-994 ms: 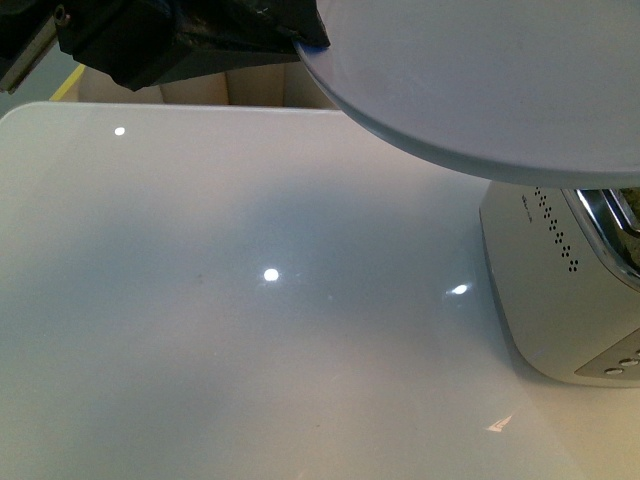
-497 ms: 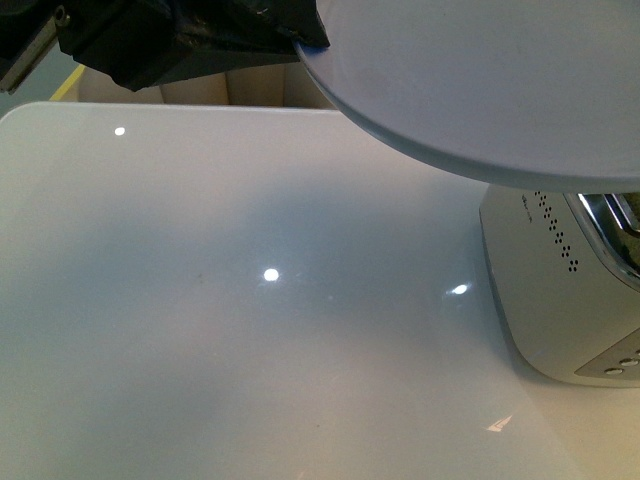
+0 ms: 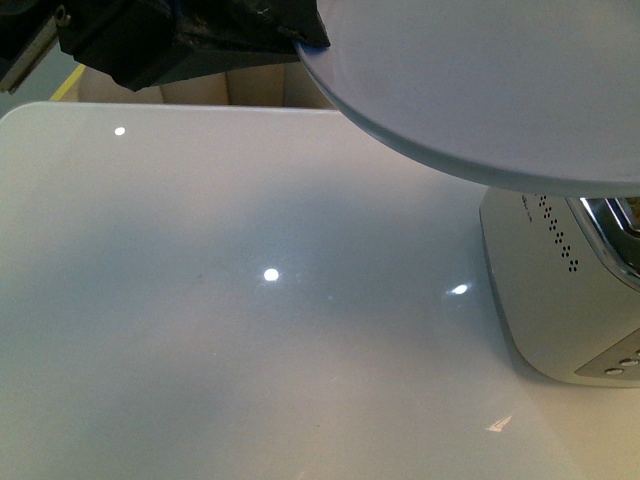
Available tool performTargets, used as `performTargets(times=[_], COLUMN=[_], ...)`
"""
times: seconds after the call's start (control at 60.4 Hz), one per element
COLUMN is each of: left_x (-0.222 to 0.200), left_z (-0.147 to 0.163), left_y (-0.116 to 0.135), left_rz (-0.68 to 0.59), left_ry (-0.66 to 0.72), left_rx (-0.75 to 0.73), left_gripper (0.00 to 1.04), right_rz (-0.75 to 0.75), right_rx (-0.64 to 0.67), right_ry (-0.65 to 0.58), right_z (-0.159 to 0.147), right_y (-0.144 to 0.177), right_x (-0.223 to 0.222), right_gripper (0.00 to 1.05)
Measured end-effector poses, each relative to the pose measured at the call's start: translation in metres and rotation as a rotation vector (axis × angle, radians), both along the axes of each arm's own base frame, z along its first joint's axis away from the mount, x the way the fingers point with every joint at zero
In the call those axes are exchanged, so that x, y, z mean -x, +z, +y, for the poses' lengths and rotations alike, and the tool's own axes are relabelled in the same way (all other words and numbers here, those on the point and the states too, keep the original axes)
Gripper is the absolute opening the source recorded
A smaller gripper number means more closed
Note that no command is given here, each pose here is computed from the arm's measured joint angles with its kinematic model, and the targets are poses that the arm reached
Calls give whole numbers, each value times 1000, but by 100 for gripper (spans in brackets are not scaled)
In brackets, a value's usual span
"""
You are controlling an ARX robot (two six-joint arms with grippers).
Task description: Left arm holds plate, right arm toasts bread
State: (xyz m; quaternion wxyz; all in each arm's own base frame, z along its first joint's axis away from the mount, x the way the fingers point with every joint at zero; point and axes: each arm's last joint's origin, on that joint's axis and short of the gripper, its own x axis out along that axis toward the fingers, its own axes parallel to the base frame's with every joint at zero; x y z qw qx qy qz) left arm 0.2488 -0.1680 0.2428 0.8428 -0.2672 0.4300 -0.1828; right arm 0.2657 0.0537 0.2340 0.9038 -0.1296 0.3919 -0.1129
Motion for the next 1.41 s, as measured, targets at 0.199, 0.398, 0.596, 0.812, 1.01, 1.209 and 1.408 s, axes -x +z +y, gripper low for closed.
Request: performTargets(times=[0.199, 0.398, 0.596, 0.812, 1.01, 1.209, 1.408], left_x=[0, 0, 0, 0, 0, 0, 0], left_z=[0, 0, 0, 0, 0, 0, 0], left_y=[0, 0, 0, 0, 0, 0, 0], left_rz=[0, 0, -1, 0, -1, -1, -1], left_ry=[0, 0, 1, 1, 1, 1, 2], left_rx=[0, 0, -1, 0, -1, -1, -1], left_gripper=[3, 3, 3, 3, 3, 3, 3], right_rz=[-4, -2, -40, -192, -414, -590, -655], right_rx=[16, 13, 4, -16, -41, -65, -100], right_ry=[-9, -7, -59, -103, -107, -83, -39], right_z=[-8, -17, -34, -46, -46, -38, -33], right_y=[1, 4, 13, 36, 70, 88, 82], right_x=[9, 18, 21, 25, 43, 75, 101], right_gripper=[96, 96, 96, 96, 96, 96, 96])
